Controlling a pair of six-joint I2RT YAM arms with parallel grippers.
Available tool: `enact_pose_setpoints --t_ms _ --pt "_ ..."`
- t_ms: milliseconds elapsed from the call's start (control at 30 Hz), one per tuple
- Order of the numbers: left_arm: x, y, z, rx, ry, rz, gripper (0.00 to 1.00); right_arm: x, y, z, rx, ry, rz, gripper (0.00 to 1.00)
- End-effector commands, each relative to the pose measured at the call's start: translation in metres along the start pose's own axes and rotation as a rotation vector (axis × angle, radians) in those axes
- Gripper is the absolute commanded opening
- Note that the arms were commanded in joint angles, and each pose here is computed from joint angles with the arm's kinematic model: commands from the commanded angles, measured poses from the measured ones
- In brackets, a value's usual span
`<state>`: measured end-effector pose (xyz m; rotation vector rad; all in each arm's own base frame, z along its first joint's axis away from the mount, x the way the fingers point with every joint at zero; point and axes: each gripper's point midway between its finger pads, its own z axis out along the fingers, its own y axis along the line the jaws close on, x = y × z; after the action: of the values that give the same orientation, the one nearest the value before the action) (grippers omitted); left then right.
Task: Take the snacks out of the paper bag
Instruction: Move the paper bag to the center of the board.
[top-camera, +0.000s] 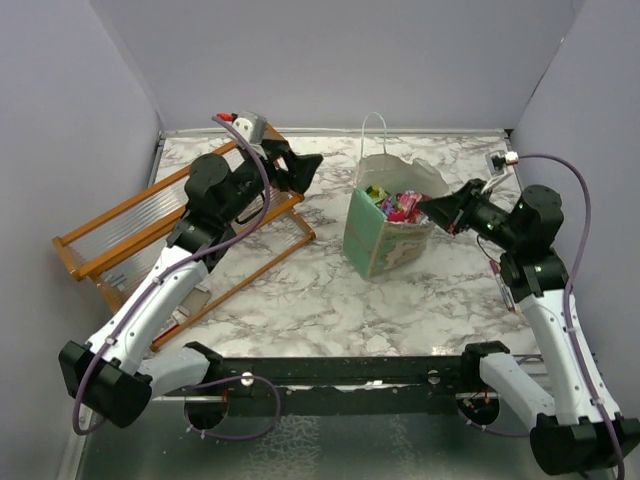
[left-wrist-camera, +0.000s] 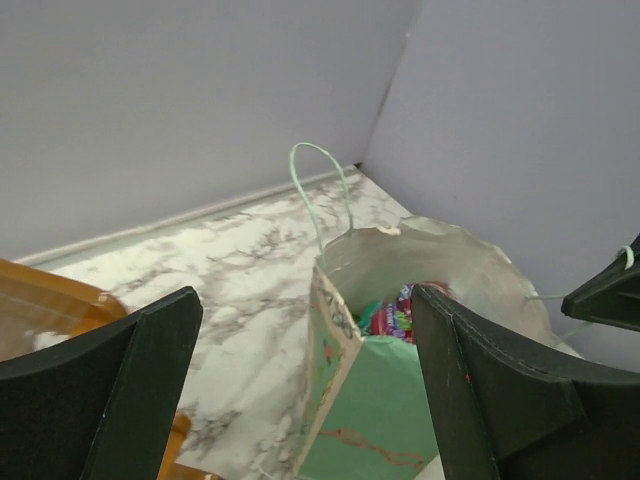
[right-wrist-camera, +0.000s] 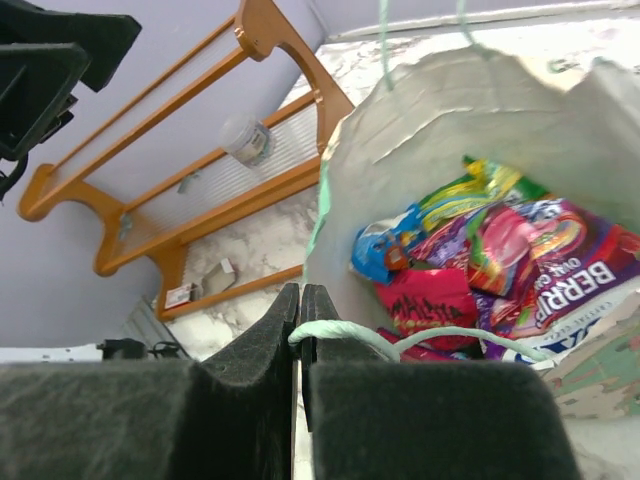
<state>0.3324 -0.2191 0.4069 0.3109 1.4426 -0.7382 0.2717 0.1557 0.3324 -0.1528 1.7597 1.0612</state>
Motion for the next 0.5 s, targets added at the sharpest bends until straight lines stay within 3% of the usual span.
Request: enact_pose_setpoints --t_ms 0,200,467 --pt "0.010 -0.043 0.010 0.141 0.060 -0.154 0.88 -0.007 0.000 -0.025 0.102 -0.095 -0.100 0.01" --pt "0.042 -0.064 0.043 0.123 0.142 -0.180 0.86 -0.016 -0.007 -0.045 0.211 -0.177 -0.167 0.01" --pt "0.063 -0.024 0.085 -0.139 0.184 -0.240 0.83 -0.023 -0.007 -0.050 0.244 -0.203 -0.223 0.01"
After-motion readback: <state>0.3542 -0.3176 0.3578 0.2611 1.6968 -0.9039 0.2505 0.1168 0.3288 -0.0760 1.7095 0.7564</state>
